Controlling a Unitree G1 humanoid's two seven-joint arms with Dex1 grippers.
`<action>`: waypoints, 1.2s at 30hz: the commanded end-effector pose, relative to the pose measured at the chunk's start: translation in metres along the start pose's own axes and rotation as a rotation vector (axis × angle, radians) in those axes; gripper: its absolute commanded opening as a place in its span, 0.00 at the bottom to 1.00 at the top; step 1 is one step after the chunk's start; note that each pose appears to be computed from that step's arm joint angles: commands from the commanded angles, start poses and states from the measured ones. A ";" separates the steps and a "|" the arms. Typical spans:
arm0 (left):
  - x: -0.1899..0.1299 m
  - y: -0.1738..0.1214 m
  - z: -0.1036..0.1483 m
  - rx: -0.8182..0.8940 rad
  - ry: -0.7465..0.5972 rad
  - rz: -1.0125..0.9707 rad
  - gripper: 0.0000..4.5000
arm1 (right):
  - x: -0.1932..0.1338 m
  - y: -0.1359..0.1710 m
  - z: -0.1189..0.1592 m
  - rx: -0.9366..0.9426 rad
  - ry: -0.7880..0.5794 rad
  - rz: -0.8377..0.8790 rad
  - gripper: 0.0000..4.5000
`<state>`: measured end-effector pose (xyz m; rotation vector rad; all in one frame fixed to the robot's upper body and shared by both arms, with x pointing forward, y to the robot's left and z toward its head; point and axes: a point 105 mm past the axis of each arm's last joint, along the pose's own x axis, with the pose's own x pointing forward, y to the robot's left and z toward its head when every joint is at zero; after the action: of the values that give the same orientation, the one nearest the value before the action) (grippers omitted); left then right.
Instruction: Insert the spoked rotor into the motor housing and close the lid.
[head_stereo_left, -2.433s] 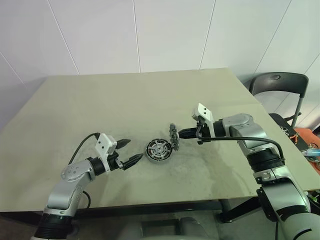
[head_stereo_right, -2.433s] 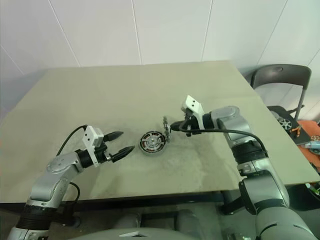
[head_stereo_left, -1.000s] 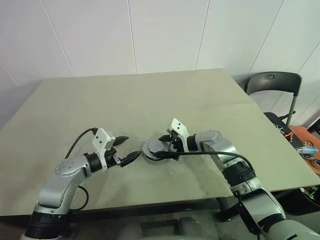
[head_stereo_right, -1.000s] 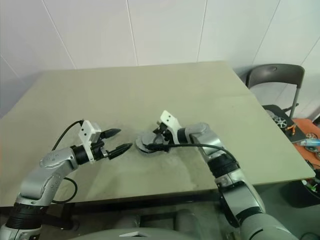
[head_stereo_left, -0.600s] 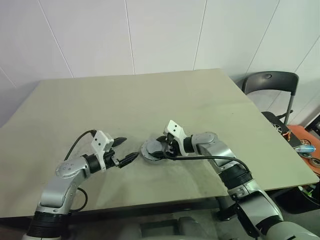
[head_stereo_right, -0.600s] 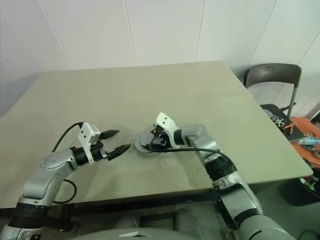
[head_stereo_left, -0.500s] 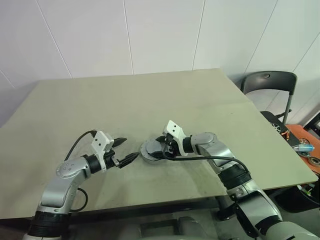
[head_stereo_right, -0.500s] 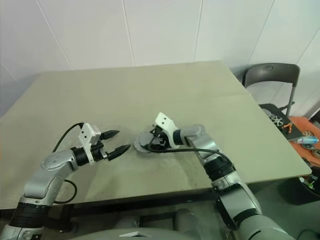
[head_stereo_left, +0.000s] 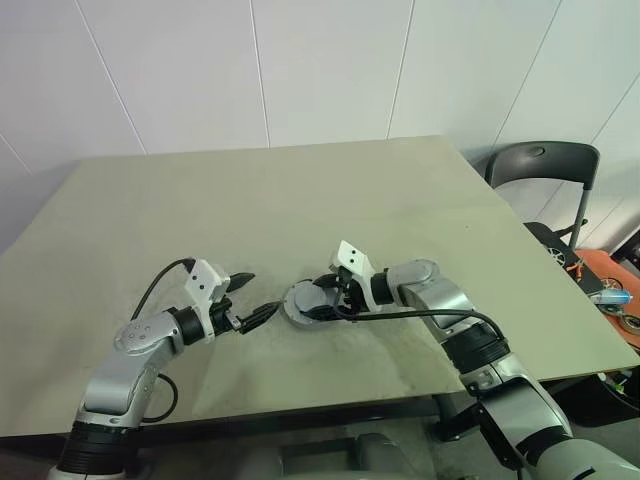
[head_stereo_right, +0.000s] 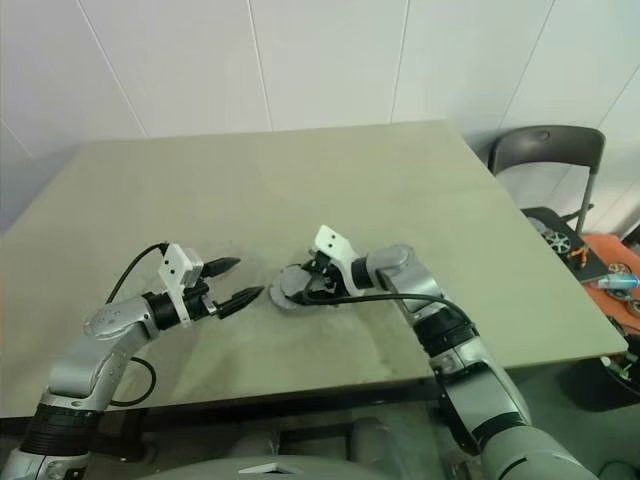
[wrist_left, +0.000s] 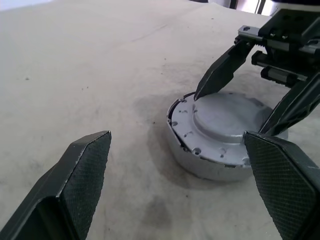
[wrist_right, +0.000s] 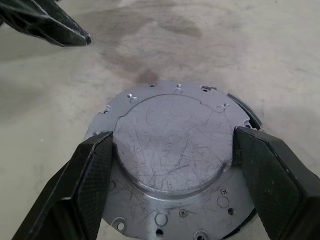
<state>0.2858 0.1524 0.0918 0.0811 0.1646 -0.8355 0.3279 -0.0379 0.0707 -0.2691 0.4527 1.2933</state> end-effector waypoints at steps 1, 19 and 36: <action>0.002 -0.003 0.023 0.040 -0.050 -0.007 1.00 | 0.005 -0.005 0.007 -0.023 -0.016 -0.047 0.77; 0.001 -0.004 0.026 0.024 -0.052 -0.011 1.00 | 0.009 -0.002 0.003 0.038 -0.044 -0.026 0.77; -0.002 0.004 0.004 0.022 -0.043 -0.017 1.00 | 0.010 0.000 -0.019 0.021 0.054 -0.028 0.77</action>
<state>0.2852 0.1561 0.0844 0.0543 0.1697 -0.8456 0.3312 -0.0328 0.0666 -0.2645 0.4341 1.2654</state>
